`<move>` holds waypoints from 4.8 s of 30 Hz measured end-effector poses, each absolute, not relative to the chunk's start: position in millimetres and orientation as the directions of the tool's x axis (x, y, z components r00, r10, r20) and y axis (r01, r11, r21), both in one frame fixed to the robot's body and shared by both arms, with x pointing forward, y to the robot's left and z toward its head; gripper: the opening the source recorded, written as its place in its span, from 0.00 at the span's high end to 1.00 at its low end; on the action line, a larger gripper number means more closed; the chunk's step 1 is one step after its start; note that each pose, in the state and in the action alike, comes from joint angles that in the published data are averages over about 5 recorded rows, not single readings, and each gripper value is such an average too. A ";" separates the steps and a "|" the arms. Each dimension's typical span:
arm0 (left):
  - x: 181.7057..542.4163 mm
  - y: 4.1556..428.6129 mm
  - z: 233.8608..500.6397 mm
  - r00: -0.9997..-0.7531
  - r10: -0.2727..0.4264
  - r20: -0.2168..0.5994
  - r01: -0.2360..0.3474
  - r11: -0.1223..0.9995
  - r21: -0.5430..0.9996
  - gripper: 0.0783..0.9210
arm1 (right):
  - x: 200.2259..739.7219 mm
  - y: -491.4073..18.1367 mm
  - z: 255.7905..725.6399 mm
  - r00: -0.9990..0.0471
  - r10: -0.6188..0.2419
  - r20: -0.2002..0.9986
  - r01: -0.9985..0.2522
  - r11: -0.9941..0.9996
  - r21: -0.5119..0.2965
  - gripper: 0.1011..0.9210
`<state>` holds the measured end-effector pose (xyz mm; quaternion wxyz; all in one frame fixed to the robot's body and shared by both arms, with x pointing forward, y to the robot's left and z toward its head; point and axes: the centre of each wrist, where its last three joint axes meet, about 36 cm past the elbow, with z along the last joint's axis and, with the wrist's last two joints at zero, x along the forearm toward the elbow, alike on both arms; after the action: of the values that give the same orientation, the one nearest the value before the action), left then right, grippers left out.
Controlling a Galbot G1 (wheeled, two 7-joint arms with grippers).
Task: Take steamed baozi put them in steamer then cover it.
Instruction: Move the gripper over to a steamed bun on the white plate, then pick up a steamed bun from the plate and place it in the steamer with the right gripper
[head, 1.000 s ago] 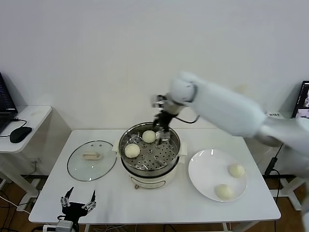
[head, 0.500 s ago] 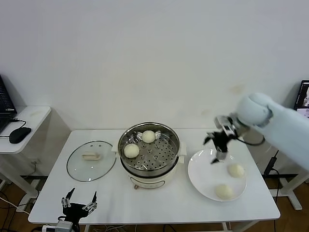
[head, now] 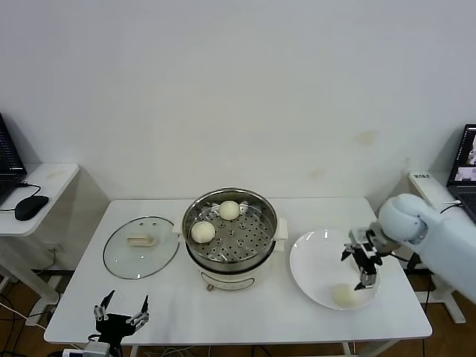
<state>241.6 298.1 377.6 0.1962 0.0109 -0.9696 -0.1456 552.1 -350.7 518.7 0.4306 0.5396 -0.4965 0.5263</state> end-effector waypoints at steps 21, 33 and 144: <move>245.3 301.9 368.5 -0.914 -0.073 0.400 0.050 0.956 0.288 0.12 | 555.7 -343.9 469.7 0.001 -0.063 0.998 -0.992 -0.129 -0.008 0.12; 245.3 302.8 364.4 -0.910 -0.077 0.408 0.048 0.957 0.288 0.12 | 558.9 -342.4 456.8 0.016 -0.063 0.998 -0.994 -0.113 0.009 0.16; 254.9 312.1 364.2 -0.918 -0.174 0.357 -0.052 0.944 0.327 0.12 | 619.6 2.9 597.9 -0.054 -0.173 0.984 -0.133 -0.975 -0.178 0.44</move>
<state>254.9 312.1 364.2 0.1942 0.0584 -0.9665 -0.1574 619.6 2.9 597.9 -0.0138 0.6878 -0.1110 0.7172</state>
